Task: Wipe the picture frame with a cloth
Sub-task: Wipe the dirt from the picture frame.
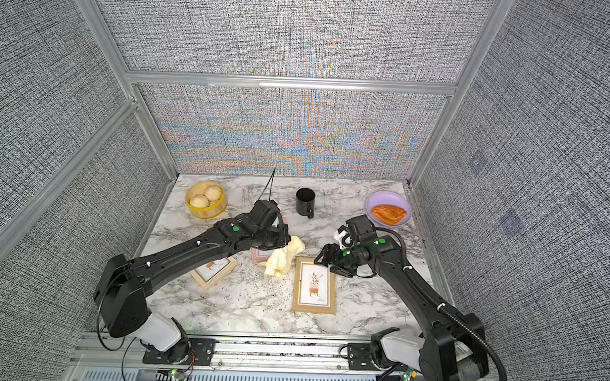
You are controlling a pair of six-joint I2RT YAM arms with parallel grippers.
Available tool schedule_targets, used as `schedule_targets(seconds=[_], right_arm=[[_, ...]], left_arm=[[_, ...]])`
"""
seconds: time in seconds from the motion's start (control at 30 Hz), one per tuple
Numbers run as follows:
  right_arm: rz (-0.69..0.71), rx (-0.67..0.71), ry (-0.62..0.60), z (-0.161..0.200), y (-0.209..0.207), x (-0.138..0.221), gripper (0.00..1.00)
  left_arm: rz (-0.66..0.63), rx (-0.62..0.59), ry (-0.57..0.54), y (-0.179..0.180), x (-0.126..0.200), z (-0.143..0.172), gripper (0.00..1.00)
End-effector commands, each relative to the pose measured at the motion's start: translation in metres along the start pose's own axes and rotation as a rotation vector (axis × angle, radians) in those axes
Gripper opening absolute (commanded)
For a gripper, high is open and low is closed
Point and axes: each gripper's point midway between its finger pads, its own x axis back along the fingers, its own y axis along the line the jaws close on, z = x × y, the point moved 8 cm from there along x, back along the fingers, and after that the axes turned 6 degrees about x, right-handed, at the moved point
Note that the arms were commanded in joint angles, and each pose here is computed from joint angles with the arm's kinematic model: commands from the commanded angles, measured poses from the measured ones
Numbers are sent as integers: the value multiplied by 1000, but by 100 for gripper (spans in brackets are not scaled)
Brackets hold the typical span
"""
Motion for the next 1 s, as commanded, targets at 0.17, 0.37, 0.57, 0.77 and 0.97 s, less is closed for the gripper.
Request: schedule_targets(seconds=[0.17, 0.37, 0.57, 0.77, 0.97], right_arm=[[262, -34, 51, 16, -45, -23, 68], [283, -54, 61, 22, -61, -47, 66], [265, -37, 68, 19, -58, -66, 66], [324, -56, 130, 23, -68, -83, 58], [379, -72, 169, 32, -83, -93, 42]], left_arm=[[-52, -105, 58, -13, -38, 14, 0], [-65, -132, 88, -23, -65, 19, 0], [-77, -153, 131, -28, -91, 25, 0], [-96, -175, 172, -29, -117, 34, 0], [-97, -190, 186, -32, -135, 36, 0]])
